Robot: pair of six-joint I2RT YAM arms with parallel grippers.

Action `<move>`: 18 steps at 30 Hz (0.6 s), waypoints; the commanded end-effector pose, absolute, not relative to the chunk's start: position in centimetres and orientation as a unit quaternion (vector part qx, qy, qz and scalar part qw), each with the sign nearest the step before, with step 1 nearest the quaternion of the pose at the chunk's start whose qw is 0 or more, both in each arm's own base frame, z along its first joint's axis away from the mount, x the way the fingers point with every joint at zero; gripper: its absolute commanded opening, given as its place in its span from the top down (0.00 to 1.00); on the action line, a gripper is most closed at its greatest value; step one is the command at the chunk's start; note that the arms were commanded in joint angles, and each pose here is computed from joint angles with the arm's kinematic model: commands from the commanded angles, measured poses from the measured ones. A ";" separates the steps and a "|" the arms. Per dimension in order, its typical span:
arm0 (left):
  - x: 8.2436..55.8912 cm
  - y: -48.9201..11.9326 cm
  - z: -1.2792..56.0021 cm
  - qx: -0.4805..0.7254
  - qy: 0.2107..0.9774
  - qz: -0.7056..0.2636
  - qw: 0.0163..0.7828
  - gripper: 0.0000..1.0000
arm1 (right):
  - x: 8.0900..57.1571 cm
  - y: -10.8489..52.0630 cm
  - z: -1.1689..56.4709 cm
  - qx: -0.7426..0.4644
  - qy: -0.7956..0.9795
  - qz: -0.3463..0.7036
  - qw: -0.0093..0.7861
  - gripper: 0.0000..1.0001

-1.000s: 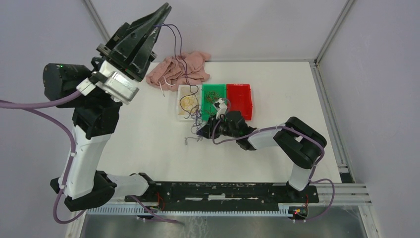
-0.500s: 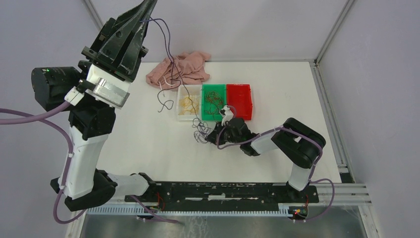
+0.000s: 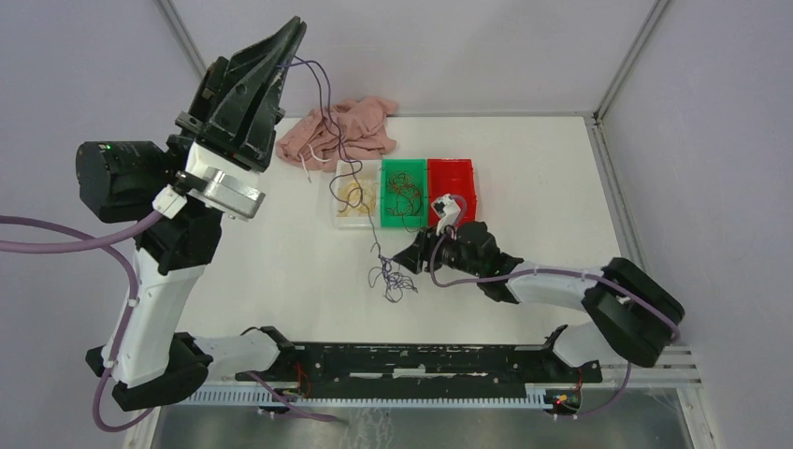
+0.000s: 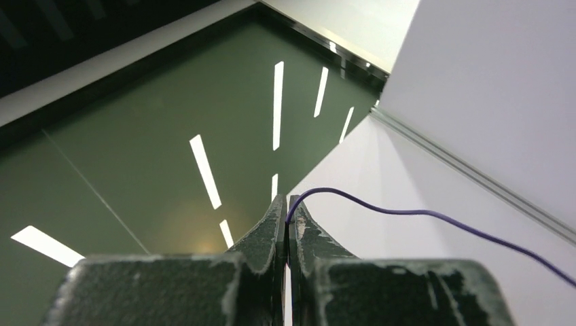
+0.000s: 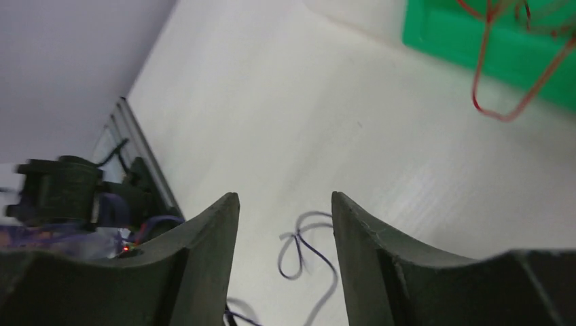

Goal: Untangle the cables
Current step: Untie the cable.

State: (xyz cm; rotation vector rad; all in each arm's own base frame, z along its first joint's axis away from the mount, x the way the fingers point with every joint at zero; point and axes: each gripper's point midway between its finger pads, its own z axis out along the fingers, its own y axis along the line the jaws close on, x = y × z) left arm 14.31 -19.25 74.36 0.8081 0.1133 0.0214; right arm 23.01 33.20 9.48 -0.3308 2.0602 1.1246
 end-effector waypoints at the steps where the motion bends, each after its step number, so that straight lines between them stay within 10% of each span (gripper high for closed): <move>1: 14.9 -20.1 72.3 0.415 0.066 0.007 0.907 0.97 | 22.0 34.7 18.8 -0.208 0.729 0.495 0.424 0.39; 18: 15.1 -20.4 72.0 0.420 0.074 -0.001 0.905 0.97 | 22.2 39.3 23.8 -0.240 0.681 0.567 0.397 0.37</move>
